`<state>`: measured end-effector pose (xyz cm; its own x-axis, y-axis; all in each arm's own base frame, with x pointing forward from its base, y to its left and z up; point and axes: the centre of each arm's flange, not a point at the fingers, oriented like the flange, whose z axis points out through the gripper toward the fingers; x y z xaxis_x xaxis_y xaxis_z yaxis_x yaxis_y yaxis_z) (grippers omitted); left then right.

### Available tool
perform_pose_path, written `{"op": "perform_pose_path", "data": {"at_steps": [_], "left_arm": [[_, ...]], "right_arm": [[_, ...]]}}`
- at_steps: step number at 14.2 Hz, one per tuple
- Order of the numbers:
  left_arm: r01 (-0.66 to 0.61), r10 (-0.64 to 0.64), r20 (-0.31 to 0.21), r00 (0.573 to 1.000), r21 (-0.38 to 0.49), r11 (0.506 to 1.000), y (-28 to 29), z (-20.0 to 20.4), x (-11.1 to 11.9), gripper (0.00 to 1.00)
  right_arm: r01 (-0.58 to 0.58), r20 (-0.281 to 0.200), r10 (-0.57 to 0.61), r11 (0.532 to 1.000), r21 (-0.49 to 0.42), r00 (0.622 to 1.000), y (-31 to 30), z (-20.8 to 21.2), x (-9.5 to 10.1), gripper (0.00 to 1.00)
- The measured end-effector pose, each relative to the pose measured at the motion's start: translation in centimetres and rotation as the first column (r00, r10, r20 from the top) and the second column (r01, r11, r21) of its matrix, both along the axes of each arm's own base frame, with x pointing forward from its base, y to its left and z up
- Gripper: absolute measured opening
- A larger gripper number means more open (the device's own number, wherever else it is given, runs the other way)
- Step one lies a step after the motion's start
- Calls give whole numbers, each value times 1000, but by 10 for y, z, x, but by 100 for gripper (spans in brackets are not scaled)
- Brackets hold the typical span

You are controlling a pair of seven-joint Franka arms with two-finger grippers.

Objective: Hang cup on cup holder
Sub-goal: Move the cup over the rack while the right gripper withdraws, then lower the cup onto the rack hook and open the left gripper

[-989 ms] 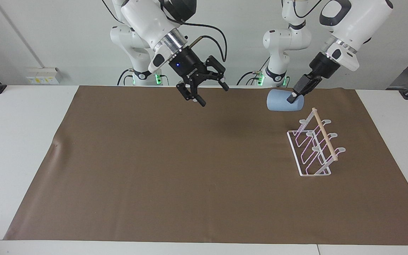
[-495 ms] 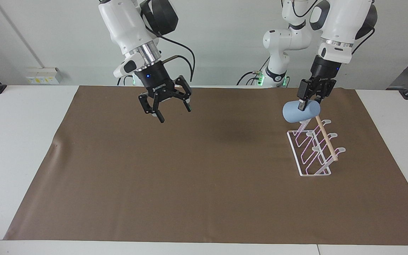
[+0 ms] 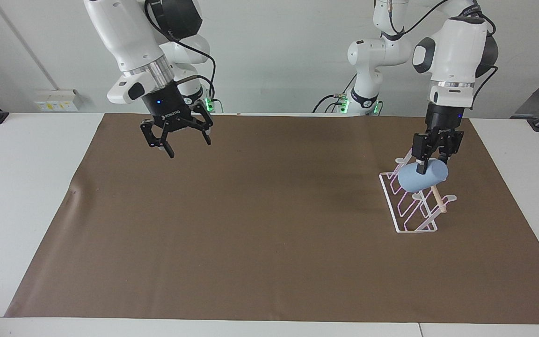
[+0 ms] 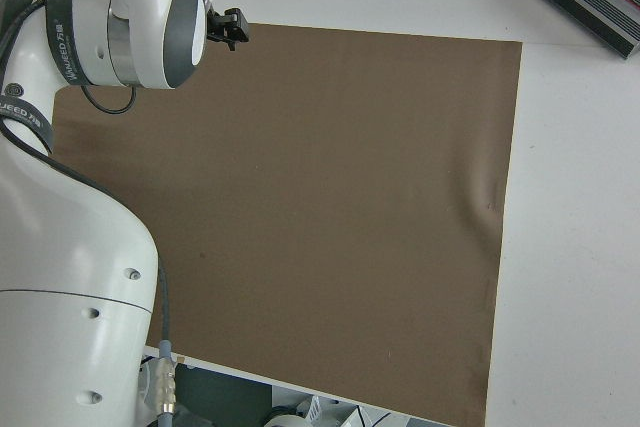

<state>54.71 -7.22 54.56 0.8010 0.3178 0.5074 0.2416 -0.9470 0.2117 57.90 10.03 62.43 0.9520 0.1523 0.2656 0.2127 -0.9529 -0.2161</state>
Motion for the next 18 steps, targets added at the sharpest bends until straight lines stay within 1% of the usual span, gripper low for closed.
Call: {"op": "perform_pose_path", "data": {"at_steps": [2, 4, 6, 8, 9, 12, 18], "left_arm": [[9, -9, 2, 1000, 27, 1000, 4, -10, 6, 71], [14, -14, 10, 1000, 51, 999, 9, -21, 13, 71], [10, -11, 10, 1000, 54, 998, 14, -32, 20, 71], [11, -12, 9, 1000, 54, 998, 14, -39, 23, 71], [13, -13, 5, 1000, 54, 998, 14, -43, 24, 71], [16, -16, -5, 1000, 54, 998, 14, -54, 23, 71], [20, -20, -3, 1000, 53, 998, 13, -69, 17, 71]], "right_arm": [[11, -92, -13, 1000, -24, 996, -23, 3, -8, 100], [2, -168, -19, 995, -98, 986, -32, -3, -17, 100], [-6, -227, -34, 985, -174, 973, -37, -9, -24, 100], [-13, -240, -53, 964, -265, 969, -46, -9, -28, 100], [-14, -242, -58, 958, -287, 969, -48, -7, -31, 100], [-12, -261, -71, 953, -302, 963, -54, -5, -37, 100], [48, -274, -135, 952, -303, 952, -91, -6, -37, 100]]}}
